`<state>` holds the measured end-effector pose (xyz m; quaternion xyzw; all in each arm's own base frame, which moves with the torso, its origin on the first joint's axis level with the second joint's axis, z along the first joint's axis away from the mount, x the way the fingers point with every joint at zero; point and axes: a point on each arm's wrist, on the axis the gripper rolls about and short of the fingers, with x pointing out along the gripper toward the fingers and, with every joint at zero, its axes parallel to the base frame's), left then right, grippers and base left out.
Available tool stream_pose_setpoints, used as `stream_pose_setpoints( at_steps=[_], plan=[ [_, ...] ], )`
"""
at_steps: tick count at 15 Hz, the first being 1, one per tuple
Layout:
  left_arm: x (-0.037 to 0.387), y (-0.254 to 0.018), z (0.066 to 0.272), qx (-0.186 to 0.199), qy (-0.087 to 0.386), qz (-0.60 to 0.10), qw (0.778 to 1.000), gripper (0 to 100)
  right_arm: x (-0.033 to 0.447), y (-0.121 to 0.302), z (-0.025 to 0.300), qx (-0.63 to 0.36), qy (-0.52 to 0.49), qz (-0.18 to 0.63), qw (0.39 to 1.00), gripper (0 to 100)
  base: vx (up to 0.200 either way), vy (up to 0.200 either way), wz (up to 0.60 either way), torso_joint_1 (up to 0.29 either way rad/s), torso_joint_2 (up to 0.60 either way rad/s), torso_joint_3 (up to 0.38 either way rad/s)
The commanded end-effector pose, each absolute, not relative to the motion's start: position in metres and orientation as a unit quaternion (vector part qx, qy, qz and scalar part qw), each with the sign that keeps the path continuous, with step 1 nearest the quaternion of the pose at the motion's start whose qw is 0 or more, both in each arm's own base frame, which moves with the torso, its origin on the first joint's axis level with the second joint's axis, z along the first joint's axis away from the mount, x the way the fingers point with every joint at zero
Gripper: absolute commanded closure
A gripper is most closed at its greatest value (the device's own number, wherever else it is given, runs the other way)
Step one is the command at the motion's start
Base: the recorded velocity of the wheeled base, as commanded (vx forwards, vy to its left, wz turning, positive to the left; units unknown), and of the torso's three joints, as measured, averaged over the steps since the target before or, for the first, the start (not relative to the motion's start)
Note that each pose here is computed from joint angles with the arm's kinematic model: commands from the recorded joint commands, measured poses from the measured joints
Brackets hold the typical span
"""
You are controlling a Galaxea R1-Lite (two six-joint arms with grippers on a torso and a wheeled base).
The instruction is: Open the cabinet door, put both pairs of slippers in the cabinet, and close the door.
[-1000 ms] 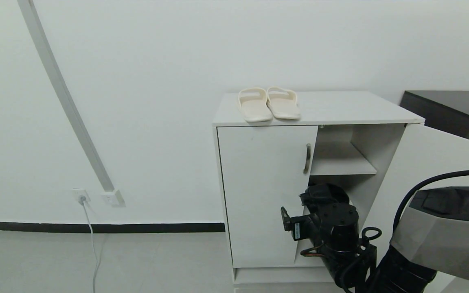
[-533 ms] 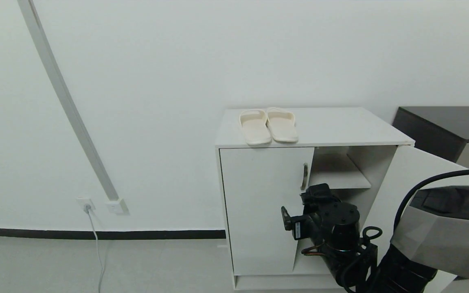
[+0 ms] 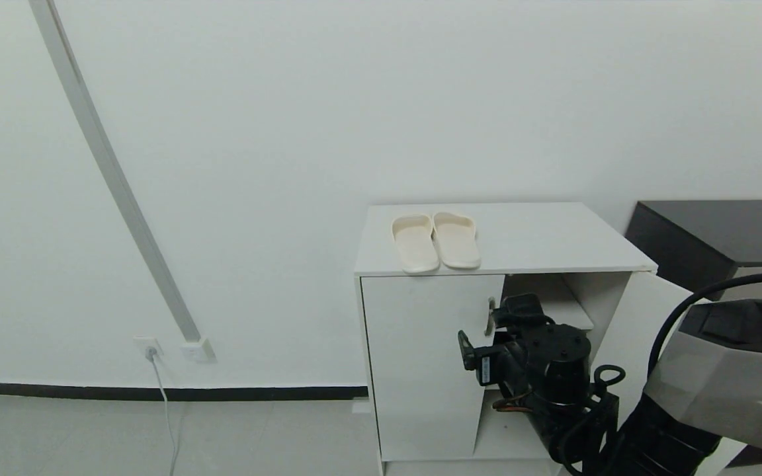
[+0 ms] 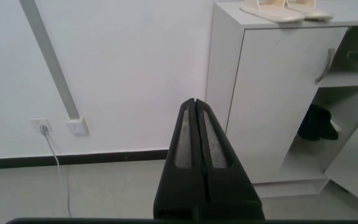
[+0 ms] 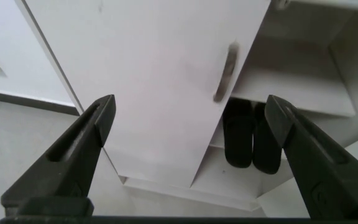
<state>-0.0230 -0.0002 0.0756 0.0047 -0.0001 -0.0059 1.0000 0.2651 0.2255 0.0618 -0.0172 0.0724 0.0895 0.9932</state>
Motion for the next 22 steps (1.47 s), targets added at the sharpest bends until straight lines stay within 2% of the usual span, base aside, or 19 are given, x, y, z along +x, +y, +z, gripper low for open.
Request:
stream_pose_setpoints(
  at_steps=[1,13,17,19,22],
  plan=[
    [-0.023,0.0,0.076,0.005,0.0,-0.006,1.0,100,0.263,0.225,0.069,-0.012,0.065,0.091,0.994,0,0.0,0.0,0.0,0.261,-0.61,-0.339],
    [-0.023,0.0,0.076,0.006,0.001,-0.005,1.0,100,0.258,0.219,0.062,-0.03,0.08,0.102,0.991,0,0.0,0.0,0.0,0.185,-0.4,-0.22],
    [-0.023,0.0,0.076,0.005,0.001,-0.005,1.0,100,0.259,0.218,0.061,-0.037,0.082,0.113,0.989,0,0.0,0.0,0.0,0.01,-0.02,-0.012],
    [-0.023,0.0,0.076,0.005,0.001,-0.005,1.0,100,0.259,0.218,0.061,-0.042,0.081,0.114,0.989,0,0.0,0.0,0.6,0.005,0.0,0.0],
    [-0.023,0.0,0.076,0.005,0.0,-0.005,1.0,100,0.26,0.219,0.062,-0.038,0.062,0.116,0.991,0,0.0,0.0,0.0,0.0,0.0,0.0]
  ],
)
